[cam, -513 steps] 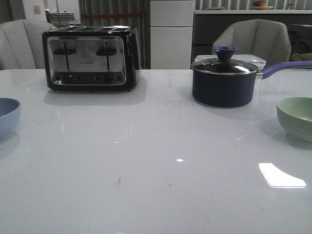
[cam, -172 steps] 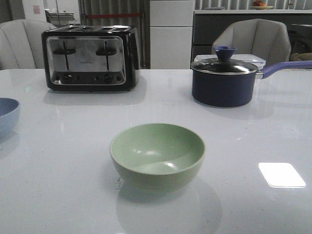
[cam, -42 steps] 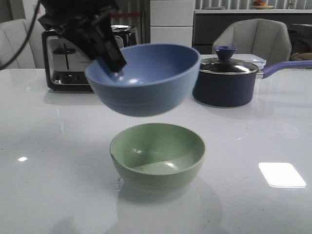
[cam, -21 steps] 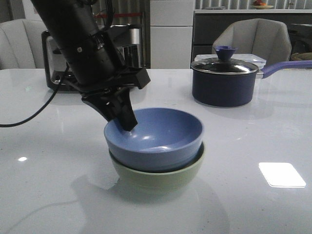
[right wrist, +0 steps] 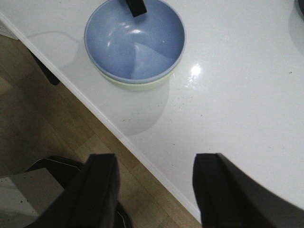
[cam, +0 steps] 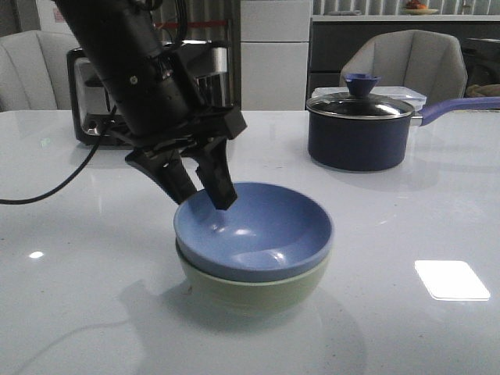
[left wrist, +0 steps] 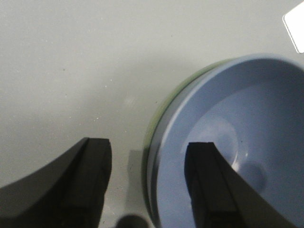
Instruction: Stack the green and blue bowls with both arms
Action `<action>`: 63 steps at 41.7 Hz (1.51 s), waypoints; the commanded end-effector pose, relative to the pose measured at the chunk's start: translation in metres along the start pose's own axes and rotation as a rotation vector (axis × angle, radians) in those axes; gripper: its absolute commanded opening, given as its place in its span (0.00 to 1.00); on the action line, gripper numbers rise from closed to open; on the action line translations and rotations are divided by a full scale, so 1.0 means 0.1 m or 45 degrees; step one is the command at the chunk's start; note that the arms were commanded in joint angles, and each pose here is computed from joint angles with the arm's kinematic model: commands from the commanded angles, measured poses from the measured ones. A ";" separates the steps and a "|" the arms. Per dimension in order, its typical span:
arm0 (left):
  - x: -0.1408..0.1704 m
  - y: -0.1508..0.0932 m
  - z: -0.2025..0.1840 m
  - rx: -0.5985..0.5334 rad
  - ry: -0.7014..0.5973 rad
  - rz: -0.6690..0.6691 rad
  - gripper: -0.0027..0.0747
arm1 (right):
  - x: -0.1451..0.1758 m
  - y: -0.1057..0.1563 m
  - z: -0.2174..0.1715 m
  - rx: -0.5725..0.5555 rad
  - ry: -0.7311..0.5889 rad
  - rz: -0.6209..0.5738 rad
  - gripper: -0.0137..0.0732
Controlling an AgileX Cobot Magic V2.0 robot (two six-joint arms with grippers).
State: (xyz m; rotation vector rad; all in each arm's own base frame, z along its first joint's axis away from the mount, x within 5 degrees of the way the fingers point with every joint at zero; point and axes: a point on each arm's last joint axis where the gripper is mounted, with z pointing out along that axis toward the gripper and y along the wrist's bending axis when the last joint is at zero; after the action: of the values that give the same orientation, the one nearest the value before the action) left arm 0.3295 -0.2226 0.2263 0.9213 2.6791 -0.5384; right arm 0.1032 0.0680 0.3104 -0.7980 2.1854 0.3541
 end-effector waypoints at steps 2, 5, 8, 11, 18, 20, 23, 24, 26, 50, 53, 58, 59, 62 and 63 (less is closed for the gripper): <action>-0.12 -0.26 -0.68 0.010 -0.256 0.058 0.60 | -0.11 -0.01 -0.06 0.022 -0.102 -0.011 0.69; -0.06 -0.33 -0.96 -0.017 -0.313 0.104 0.60 | -0.11 -0.01 -0.06 0.022 -0.102 -0.011 0.69; 0.03 -0.41 -1.18 -0.030 -0.361 0.132 0.60 | -0.11 -0.01 -0.06 0.022 -0.102 -0.011 0.69; 0.15 -0.48 -1.37 -0.043 -0.410 0.152 0.60 | -0.11 -0.01 -0.06 0.022 -0.102 -0.011 0.69; 0.57 -0.60 -1.63 -0.105 -0.437 0.213 0.60 | -0.11 -0.01 -0.06 0.022 -0.102 -0.011 0.69; 0.69 -0.62 -1.68 -0.119 -0.447 0.224 0.60 | -0.11 -0.01 -0.06 0.022 -0.102 -0.011 0.69; 0.90 -0.62 -1.72 -0.146 -0.440 0.200 0.60 | -0.11 -0.01 -0.06 0.022 -0.102 -0.011 0.69; 0.98 -0.61 -1.73 -0.168 -0.438 0.196 0.60 | -0.11 -0.01 -0.06 0.022 -0.102 -0.011 0.69; 1.11 -0.60 -1.76 -0.206 -0.439 0.168 0.60 | -0.11 -0.01 -0.06 0.022 -0.102 -0.011 0.69; 2.38 -0.59 -2.11 -0.442 -0.827 0.065 0.60 | -0.08 -0.14 -0.08 0.158 -0.073 0.171 0.69; 2.42 -0.60 -2.13 -0.442 -0.850 0.068 0.60 | -0.05 -0.19 -0.09 0.211 -0.060 0.217 0.69; 2.43 -0.60 -2.14 -0.442 -0.854 0.069 0.60 | -0.03 -0.19 -0.13 0.221 -0.069 0.225 0.69; 2.43 -0.60 -2.14 -0.442 -0.854 0.069 0.60 | -0.02 -0.18 -0.14 0.220 -0.073 0.224 0.69; 2.43 -0.60 -2.14 -0.442 -0.854 0.069 0.60 | 0.00 -0.18 -0.14 0.221 -0.078 0.223 0.69; 2.43 -0.60 -2.14 -0.442 -0.854 0.069 0.59 | 0.01 -0.17 -0.15 0.222 -0.083 0.222 0.69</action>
State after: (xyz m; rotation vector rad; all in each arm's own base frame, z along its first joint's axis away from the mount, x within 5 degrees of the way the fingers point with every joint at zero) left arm 0.0776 -0.0436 0.3340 0.6043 2.1417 -0.2528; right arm 0.1045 0.0485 0.3089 -0.5283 2.2769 0.2693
